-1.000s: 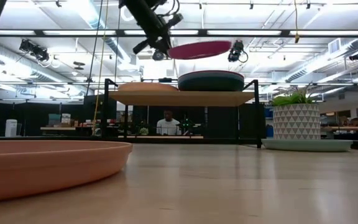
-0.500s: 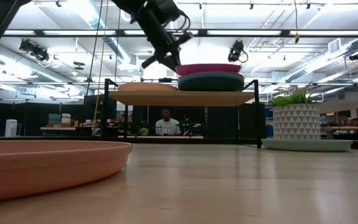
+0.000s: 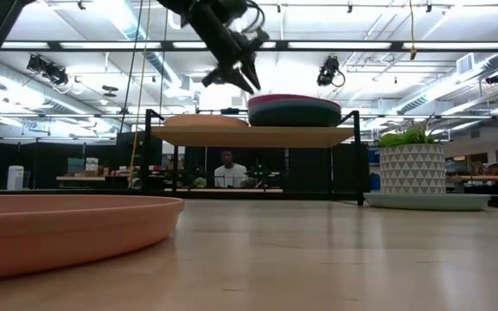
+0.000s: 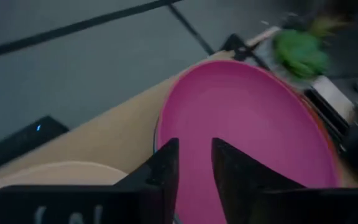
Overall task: Place and stack plates onto a shelf
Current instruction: Stack the brown plate on top of the light pink plate on the shelf
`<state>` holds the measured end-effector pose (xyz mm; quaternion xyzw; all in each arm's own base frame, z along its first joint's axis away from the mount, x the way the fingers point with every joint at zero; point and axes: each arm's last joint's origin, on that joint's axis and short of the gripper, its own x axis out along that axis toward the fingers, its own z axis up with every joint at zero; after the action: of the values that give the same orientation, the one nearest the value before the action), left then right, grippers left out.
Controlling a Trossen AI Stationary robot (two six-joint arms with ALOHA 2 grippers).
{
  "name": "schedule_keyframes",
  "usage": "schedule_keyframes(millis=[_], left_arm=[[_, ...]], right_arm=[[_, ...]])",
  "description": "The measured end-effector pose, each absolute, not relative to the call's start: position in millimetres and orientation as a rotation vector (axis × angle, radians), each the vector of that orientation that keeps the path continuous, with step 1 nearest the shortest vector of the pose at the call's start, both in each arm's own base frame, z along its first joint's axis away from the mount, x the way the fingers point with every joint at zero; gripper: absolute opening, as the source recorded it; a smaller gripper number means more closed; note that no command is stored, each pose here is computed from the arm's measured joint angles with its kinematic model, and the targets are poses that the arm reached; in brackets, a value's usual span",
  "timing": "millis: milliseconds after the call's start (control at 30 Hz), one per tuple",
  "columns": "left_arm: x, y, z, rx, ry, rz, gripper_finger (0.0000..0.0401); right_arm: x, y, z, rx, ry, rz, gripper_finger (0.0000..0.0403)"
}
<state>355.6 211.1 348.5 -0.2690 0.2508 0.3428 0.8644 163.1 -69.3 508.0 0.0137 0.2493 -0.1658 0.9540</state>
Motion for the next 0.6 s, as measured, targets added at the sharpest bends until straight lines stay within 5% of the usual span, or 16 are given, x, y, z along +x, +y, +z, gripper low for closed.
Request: schedule_keyframes(millis=[200,333,600], left_arm=[[330,178,381,-0.392,0.617,0.595,0.0115],[327,126,389,-0.22,0.765,0.328,0.0116],[340,25,345,-0.079,1.024,-0.006,0.0116]], right_arm=[[163,-69,508,0.027,0.507,-0.336,0.0073],[163,-69,508,0.024,0.508,-0.34,0.0073],[165,-70,511,-0.006,0.473,-0.339,0.0073]])
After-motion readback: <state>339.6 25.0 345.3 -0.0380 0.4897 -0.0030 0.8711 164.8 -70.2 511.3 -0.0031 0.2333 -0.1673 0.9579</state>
